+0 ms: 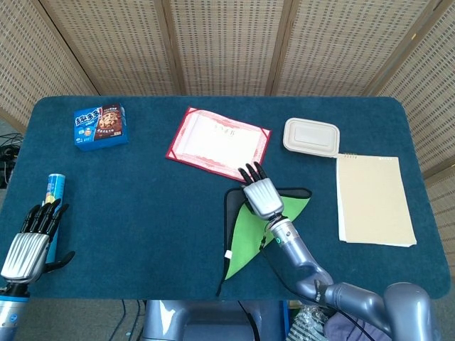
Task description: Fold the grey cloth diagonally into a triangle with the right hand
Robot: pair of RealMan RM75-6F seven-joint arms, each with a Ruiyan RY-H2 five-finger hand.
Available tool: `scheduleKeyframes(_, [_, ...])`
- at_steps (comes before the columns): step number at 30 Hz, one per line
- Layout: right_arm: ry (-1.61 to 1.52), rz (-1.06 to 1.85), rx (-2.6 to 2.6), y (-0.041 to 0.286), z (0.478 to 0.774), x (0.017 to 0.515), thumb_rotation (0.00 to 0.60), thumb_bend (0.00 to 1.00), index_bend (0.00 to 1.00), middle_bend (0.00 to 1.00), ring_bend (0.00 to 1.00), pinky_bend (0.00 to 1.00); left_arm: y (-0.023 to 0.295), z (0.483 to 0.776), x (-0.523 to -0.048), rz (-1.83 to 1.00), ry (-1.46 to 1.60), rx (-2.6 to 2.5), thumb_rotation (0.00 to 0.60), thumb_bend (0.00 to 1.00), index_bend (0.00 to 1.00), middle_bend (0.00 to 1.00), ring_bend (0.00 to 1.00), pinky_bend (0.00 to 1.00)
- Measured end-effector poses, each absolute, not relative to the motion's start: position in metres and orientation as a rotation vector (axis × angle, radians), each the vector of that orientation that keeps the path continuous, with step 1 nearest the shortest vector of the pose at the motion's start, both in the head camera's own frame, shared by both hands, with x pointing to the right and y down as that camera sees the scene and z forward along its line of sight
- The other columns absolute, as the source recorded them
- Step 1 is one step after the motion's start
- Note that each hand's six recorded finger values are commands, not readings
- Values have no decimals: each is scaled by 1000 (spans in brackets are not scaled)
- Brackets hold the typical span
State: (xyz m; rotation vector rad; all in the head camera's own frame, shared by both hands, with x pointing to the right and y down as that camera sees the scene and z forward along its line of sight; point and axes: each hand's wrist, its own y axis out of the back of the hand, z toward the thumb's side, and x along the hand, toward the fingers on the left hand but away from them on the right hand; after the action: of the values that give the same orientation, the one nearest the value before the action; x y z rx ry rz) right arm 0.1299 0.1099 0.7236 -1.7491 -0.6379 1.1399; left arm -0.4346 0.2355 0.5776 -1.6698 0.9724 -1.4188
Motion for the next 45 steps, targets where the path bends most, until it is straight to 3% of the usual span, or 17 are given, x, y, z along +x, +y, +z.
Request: scheduleKeyframes(45, [-626,1156,-1752,101,732,111,600,542,631,138,0,0,233,578,-438,-1428,983,-1674,600,212,0,0,0,0])
